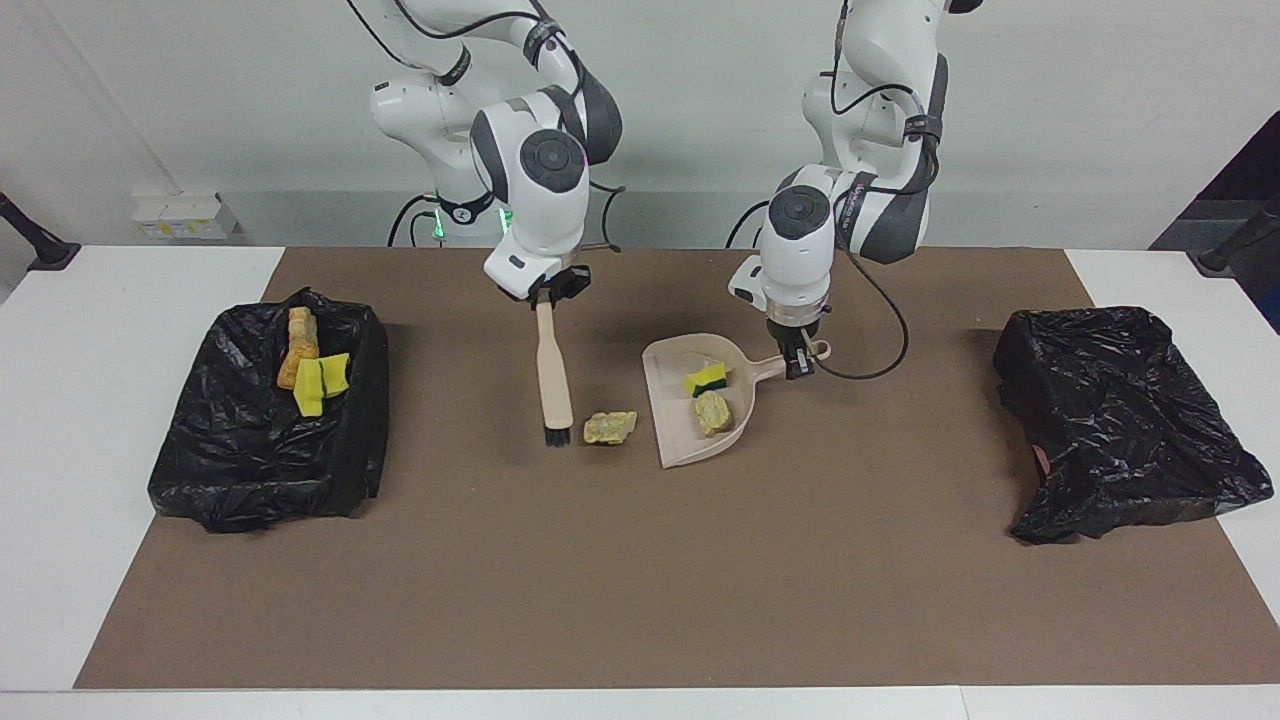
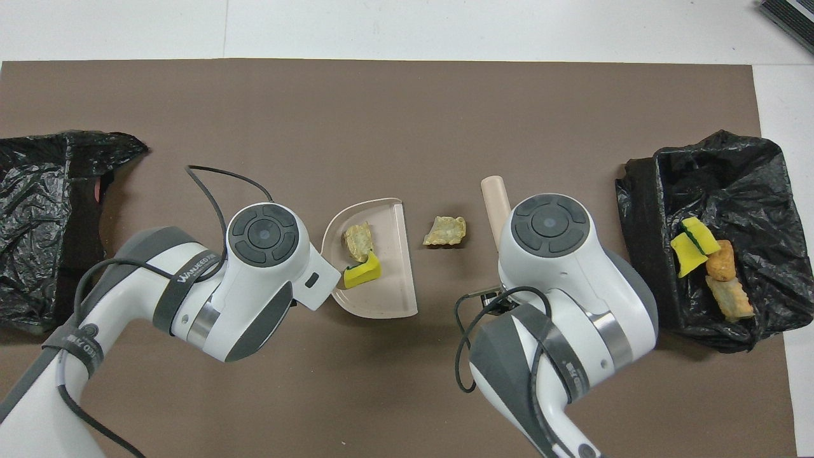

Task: Sweep and dump trash in bin
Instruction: 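Push the last crust into the dustpan with the right gripper, then drop the brush on the table and draw back the right gripper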

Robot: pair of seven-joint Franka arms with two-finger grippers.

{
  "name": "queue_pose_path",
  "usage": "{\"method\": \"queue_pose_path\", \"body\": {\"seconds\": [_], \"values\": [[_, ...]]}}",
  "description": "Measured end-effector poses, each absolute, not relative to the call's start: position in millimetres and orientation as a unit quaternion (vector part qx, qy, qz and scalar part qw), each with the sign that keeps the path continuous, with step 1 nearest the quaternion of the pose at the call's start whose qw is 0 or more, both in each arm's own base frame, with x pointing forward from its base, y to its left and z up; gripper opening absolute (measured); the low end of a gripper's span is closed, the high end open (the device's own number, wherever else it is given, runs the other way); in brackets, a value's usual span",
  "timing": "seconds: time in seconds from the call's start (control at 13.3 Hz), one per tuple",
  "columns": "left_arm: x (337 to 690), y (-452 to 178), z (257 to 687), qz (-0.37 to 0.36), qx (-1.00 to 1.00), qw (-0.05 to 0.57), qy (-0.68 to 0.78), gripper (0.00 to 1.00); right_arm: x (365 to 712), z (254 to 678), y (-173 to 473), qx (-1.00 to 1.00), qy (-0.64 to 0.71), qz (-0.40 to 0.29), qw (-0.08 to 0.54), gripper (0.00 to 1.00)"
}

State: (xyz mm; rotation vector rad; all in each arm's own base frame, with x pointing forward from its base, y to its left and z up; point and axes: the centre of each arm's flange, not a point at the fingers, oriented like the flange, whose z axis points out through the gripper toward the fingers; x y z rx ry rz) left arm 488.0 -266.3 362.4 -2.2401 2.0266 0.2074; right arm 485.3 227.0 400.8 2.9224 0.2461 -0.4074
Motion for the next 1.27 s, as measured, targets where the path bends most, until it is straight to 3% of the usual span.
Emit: {"method": "queue_pose_path", "body": {"seconds": [0.3,0.6,0.82,1.05,1.27], "values": [[484.9,-269.2,360.0,0.067,-0.762,0.059,0.642,0.31,480.3,326.8,276.4,0.981,0.088,-0.168,0.042,0.27],[483.0,-269.4,353.1,0.056,-0.772,0.060,0.631,0.31,450.7,331.2,346.5,0.981,0.068,-0.171,-0.059,0.27],[488.4,-258.8,346.2,0.036,-0.779,0.057,0.623,0.31,445.6,360.9,357.0,0.982,0.049,-0.162,-0.084,0.27],[510.0,-232.9,354.7,0.007,-0.775,0.043,0.631,0.31,446.1,429.3,310.8,0.983,0.016,-0.165,-0.076,0.27],[538.1,-195.2,384.9,0.001,-0.750,0.043,0.660,0.30,422.0,481.0,282.5,0.984,-0.023,-0.162,-0.062,0.27]]}}
